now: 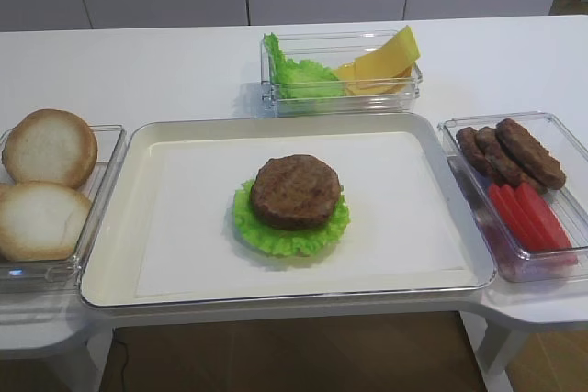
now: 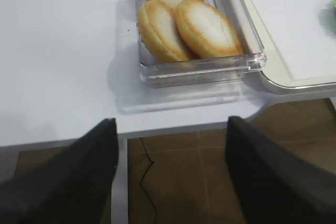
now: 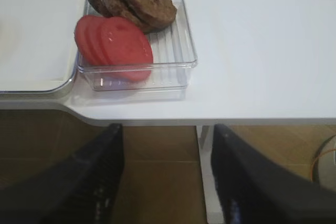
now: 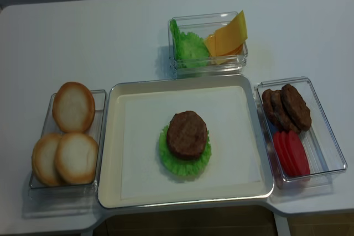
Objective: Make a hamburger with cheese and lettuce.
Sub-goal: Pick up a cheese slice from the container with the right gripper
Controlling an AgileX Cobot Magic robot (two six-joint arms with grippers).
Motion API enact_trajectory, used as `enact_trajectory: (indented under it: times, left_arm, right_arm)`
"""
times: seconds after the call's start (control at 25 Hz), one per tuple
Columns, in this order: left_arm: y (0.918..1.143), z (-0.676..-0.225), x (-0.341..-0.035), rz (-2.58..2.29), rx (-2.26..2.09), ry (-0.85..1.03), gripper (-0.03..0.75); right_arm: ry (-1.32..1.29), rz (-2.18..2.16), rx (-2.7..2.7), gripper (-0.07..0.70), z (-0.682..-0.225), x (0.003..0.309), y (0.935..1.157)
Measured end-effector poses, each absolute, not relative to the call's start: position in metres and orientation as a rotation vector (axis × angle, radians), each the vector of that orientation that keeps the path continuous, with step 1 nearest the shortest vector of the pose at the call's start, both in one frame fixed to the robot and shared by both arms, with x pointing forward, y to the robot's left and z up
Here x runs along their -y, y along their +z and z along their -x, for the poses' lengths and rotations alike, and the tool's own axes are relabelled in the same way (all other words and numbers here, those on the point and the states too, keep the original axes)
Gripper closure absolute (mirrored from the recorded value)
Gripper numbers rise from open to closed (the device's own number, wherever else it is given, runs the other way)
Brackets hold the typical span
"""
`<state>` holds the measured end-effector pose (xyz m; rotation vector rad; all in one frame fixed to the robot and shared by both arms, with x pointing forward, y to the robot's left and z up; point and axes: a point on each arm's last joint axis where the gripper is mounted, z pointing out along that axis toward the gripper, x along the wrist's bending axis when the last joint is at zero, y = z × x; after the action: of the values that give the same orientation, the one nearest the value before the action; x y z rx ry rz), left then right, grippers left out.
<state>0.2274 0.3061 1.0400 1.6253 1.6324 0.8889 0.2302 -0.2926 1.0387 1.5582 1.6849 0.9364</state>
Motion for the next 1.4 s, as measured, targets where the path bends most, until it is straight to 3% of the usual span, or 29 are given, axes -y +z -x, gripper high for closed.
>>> enact_trajectory:
  times: [0.24,0.52,0.76,0.92,1.4]
  left_arm:
    - [1.040,-0.227,-0.306,-1.625,-1.632,0.889,0.246]
    - [1.040,-0.227,-0.306,-1.625,-1.632,0.889,0.246]
    - [1.040,-0.227,-0.306,-1.625,-1.632,0.889,0.246]
    - [1.040,-0.227,-0.306,-1.625,-1.632,0.889,0.246]
    - [1.040,-0.227,-0.306,-1.625,-1.632,0.889,0.246]
  right_arm:
    - [1.160,-1.609,-1.546,0.240,-0.227,0.287,1.059]
    - [1.145,-1.680,-1.572,0.244,-0.256,0.286,1.089]
    - [1.119,-1.739,-1.568,0.244,-0.322,0.286,1.121]
    - [1.083,-1.785,-1.618,0.244,-0.372,0.285,1.130]
    - [1.067,-1.832,-1.871,0.244,-0.532,0.271,1.124]
